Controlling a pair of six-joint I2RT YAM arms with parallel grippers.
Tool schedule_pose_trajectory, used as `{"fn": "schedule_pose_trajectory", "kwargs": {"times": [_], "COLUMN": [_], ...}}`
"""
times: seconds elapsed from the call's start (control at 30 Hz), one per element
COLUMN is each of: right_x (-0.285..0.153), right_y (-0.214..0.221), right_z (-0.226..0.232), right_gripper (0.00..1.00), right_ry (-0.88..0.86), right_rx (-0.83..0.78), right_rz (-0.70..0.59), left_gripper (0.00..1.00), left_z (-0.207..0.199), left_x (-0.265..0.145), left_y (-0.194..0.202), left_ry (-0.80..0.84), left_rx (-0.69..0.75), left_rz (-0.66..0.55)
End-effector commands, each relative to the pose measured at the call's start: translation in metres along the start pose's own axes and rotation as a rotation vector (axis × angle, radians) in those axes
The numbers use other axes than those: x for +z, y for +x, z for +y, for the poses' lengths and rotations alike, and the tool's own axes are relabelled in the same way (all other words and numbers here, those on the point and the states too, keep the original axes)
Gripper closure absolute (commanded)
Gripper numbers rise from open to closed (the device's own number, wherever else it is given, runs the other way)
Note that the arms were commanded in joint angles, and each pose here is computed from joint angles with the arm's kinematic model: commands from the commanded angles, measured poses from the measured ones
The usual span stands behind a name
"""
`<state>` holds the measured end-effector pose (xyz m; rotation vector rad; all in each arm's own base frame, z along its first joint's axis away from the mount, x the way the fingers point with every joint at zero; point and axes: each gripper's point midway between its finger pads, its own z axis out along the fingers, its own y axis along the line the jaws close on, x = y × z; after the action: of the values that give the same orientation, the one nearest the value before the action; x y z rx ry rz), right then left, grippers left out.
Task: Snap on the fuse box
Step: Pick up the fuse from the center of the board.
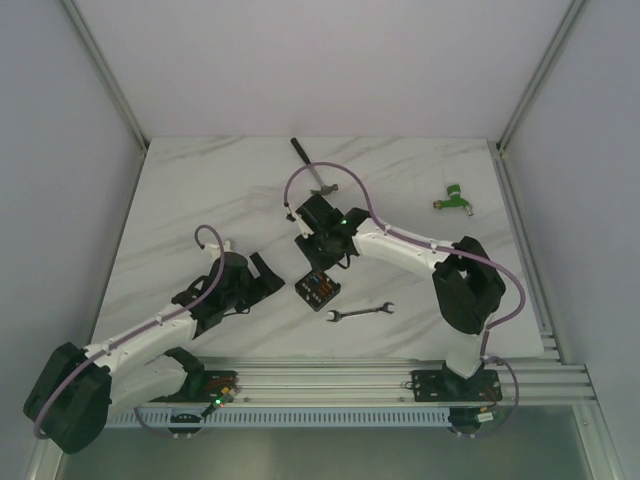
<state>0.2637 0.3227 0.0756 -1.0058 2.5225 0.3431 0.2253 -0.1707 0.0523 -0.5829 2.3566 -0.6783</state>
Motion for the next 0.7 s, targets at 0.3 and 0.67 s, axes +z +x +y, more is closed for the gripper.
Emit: {"fn": "schedule_pose_trajectory", "kwargs": {"times": [0.3, 0.67], "right_x": [0.017, 0.058], "right_y": [-0.001, -0.019], "right_z": [-0.121, -0.143], "right_gripper": [0.61, 0.64], "right_ry": [0.228, 0.219], "right_rx": [0.232, 0.270], "right_rz": [-0.049, -0.065], "left_gripper": [0.05, 0.00], "left_z": [0.000, 0.001], "left_x": [0.003, 0.006], "left_y": [-0.007, -0.006], "left_ry": [-0.029, -0.044], "left_rx": [0.042, 0.051], "left_rz": [-0.011, 0.001]}}
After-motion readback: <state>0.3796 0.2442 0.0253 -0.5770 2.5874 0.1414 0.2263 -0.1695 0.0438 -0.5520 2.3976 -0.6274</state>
